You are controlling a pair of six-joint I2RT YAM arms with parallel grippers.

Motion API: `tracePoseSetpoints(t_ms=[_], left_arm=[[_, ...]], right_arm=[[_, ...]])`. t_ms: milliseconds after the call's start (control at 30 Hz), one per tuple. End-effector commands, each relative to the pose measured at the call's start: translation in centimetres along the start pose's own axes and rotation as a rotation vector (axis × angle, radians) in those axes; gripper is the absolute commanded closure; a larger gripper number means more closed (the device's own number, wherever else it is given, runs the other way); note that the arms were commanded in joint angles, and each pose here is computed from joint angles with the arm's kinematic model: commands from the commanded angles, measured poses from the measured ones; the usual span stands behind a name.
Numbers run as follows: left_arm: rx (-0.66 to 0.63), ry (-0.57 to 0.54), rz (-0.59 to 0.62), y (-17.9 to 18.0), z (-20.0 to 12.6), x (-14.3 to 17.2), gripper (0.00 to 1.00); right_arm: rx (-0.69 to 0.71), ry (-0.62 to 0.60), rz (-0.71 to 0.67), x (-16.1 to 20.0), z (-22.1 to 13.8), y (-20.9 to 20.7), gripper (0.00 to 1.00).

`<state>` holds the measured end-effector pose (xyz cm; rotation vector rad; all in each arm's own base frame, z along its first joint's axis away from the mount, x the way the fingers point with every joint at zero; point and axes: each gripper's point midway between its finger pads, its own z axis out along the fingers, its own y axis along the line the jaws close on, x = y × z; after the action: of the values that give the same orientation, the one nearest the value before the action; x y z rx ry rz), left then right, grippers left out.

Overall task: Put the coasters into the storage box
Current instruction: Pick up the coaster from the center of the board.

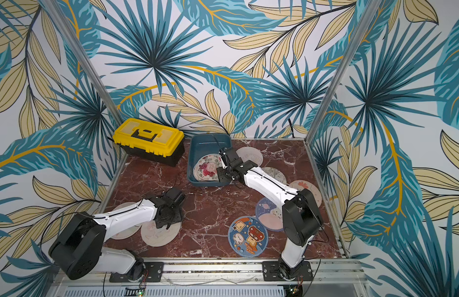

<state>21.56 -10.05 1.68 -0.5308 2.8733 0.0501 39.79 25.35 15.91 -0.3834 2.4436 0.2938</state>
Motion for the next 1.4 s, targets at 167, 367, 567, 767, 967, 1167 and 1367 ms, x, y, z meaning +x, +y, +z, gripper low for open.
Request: tracePoseSetpoints(t_ms=[167,367,567,767,967,1167,1367], left_arm=[[-0.071,0.02,0.031,1.2,0.9,0.8,0.55],[-0.073,0.007,0.049,0.9,0.8,0.5,0.81],[-0.009,-0.061,0.086,-1.2,-1.1,-1.7,1.0],[0.088,-0.146,0.127,-4.6,-4.2,-4.9,1.0],[0.149,-0.229,0.157,-6.9,-7.0,-7.5,1.0],[0.218,-0.311,0.156,-9.5,-9.5,-10.6,1.0],[0.34,-0.358,0.178,-13.3,-12.2,-13.0,1.0]], right_arm=[[-0.009,-0.002,0.009,0.3,-0.3,0.1,0.47],[-0.019,0.003,0.01,0.5,-0.2,0.2,0.47],[-0.061,0.007,0.0,0.8,-0.2,0.9,0.46],[-0.137,0.0,-0.016,1.1,-0.6,2.1,0.46],[-0.259,-0.028,-0.058,1.5,-1.6,4.2,0.46],[-0.371,-0.061,-0.089,2.2,-2.5,6.4,0.46],[-0.373,-0.054,-0.097,2.6,-2.5,7.3,0.46]])
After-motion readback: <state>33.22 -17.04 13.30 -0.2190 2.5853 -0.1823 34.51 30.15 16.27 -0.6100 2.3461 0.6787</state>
